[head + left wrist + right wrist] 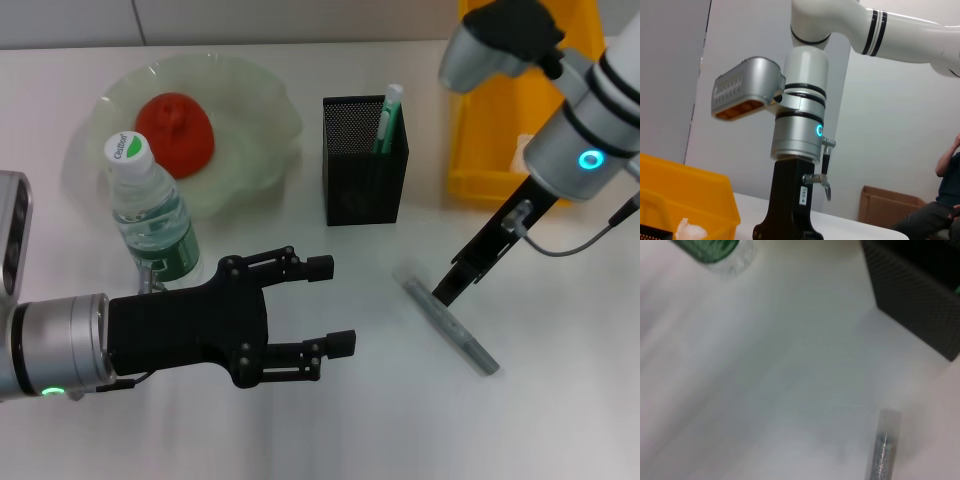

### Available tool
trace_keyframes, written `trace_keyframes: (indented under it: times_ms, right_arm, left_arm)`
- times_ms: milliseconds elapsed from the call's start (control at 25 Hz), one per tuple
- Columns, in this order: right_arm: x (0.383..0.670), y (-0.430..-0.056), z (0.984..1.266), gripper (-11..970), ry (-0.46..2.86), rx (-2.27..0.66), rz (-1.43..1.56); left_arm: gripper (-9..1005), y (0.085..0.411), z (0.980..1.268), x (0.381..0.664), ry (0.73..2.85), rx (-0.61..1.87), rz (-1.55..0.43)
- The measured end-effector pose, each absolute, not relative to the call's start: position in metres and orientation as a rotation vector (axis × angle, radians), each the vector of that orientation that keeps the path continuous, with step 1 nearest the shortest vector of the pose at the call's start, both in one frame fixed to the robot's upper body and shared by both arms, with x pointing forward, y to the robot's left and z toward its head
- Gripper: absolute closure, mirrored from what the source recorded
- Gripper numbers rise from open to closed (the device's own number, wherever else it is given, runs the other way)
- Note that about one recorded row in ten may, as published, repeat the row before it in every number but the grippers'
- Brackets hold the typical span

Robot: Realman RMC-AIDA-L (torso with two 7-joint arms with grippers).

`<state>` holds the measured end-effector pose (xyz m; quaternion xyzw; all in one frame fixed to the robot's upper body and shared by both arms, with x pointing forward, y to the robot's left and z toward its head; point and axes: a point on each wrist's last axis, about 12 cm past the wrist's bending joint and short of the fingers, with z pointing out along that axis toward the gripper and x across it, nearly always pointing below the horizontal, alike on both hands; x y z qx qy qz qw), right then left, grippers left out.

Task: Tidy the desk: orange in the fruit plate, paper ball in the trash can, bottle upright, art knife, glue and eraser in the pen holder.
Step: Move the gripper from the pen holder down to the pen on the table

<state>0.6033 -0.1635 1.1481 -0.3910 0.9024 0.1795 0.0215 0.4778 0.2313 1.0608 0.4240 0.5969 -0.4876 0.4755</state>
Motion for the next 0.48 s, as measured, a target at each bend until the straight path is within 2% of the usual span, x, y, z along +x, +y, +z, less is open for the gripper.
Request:
trace_keyframes:
  times_ms: [480]
  right_arm:
    - [0.605,-0.155,1.130,656,2.832,-1.191,0.537]
  left_arm:
    - [195,0.231,1.060,0.478,1.461,1.035,-1.191]
